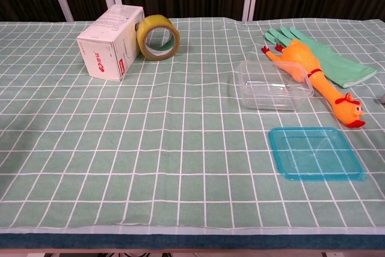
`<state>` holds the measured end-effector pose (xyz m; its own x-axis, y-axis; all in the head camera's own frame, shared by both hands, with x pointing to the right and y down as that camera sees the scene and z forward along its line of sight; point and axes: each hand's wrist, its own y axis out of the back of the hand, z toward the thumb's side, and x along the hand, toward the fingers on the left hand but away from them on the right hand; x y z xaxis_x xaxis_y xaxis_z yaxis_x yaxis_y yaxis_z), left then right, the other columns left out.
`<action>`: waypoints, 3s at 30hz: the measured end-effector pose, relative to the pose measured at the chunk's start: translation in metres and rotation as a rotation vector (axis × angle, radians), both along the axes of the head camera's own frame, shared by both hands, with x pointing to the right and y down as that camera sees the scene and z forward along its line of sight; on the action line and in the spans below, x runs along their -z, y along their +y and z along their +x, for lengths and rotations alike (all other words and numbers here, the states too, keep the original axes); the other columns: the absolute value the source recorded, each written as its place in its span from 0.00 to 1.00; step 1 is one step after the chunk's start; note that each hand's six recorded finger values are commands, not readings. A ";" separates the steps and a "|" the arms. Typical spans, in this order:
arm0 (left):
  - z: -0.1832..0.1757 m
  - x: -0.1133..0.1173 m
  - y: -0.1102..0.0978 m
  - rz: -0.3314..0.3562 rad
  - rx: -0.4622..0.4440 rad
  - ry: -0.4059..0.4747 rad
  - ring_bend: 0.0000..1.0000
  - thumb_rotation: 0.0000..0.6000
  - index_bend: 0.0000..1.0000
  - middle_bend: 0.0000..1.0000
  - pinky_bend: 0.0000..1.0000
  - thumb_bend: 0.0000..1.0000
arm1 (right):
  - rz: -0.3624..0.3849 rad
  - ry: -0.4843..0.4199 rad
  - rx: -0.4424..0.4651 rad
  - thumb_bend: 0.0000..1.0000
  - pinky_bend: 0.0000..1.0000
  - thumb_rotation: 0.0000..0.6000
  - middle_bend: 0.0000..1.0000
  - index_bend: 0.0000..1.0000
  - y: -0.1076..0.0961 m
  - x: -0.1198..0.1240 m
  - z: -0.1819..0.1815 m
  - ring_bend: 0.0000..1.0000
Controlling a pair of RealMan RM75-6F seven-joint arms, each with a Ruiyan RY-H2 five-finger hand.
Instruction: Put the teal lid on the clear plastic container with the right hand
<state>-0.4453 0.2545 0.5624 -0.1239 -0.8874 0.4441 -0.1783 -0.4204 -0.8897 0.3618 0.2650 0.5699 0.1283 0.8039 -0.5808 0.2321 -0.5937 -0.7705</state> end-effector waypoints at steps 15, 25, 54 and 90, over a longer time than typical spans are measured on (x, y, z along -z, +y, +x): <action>-0.001 -0.001 0.000 -0.018 0.012 0.014 0.00 1.00 0.18 0.00 0.00 0.74 | -0.185 0.203 0.161 0.20 0.00 1.00 0.00 0.00 -0.063 -0.028 -0.063 0.00; -0.001 -0.003 0.000 -0.037 0.018 0.022 0.00 1.00 0.18 0.00 0.00 0.74 | -0.300 0.224 0.196 0.20 0.00 1.00 0.00 0.00 -0.078 -0.069 -0.116 0.00; -0.001 -0.004 0.001 -0.046 0.016 0.016 0.00 1.00 0.18 0.00 0.00 0.74 | -0.327 0.268 0.195 0.20 0.00 1.00 0.17 0.00 -0.066 -0.088 -0.129 0.00; -0.001 -0.004 0.000 -0.047 0.015 0.012 0.00 1.00 0.18 0.00 0.00 0.74 | -0.301 0.285 0.199 0.20 0.00 1.00 0.13 0.00 -0.060 -0.097 -0.132 0.00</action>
<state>-0.4468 0.2549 0.5668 -0.1312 -0.8637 0.4867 -0.1955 -0.4587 -0.8668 0.2302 0.2047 0.6668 0.0643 0.5703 -0.8190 -0.1052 -0.8122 -0.5738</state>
